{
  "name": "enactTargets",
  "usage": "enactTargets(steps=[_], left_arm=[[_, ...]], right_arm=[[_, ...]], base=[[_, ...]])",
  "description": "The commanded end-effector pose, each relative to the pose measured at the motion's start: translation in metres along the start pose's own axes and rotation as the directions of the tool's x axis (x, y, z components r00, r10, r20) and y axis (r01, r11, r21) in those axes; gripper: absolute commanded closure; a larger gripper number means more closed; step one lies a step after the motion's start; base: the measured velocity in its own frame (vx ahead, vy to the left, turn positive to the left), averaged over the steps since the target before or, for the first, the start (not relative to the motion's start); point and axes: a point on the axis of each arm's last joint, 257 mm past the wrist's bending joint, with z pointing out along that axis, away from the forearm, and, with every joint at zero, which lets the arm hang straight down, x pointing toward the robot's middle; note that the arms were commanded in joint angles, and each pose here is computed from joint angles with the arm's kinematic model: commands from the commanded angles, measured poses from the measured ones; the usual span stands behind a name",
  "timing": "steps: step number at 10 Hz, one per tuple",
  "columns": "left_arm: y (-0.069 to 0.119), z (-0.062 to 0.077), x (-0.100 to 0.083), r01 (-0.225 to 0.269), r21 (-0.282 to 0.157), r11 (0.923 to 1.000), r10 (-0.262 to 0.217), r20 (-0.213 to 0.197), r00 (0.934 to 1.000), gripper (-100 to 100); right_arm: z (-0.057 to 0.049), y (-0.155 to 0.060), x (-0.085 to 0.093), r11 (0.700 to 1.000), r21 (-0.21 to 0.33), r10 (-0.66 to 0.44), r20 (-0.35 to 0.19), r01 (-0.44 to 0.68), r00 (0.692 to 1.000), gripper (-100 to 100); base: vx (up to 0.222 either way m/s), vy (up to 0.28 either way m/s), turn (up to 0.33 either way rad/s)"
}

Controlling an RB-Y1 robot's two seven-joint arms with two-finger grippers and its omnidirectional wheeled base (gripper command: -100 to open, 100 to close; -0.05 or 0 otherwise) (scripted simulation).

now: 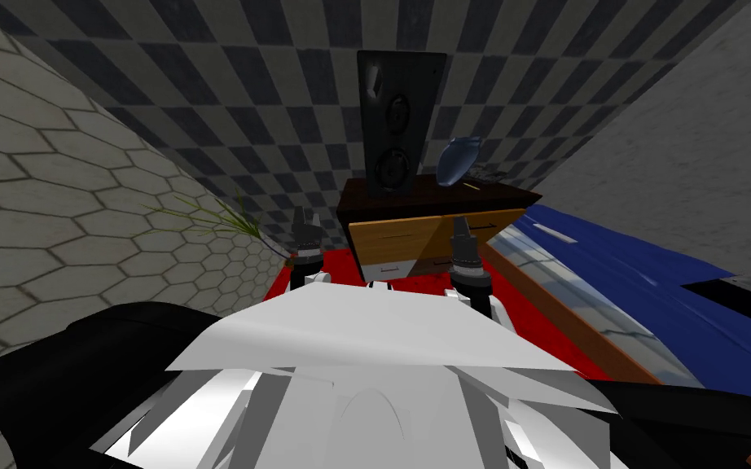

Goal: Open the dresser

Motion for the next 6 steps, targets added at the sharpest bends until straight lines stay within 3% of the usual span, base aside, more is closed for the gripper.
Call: enactTargets(steps=[1, 6], left_arm=[[0.0, 0.0, 0.0, 0.0, 0.0, 1.0, 0.0, 0.0, 1.0, 0], [0.0, 0.0, 0.0, 0.0, 0.0, 1.0, 0.0, 0.0, 1.0, 0]], right_arm=[[-0.001, 0.002, 0.01, 0.994, -0.02, -0.104, -0.033, 0.104, 0.994, -100], [-0.004, 0.004, 0.026, 0.959, -0.061, -0.279, -0.072, 0.275, 0.957, -100]], base=[[0.051, 0.029, -0.133], [0.041, 0.024, -0.1]])
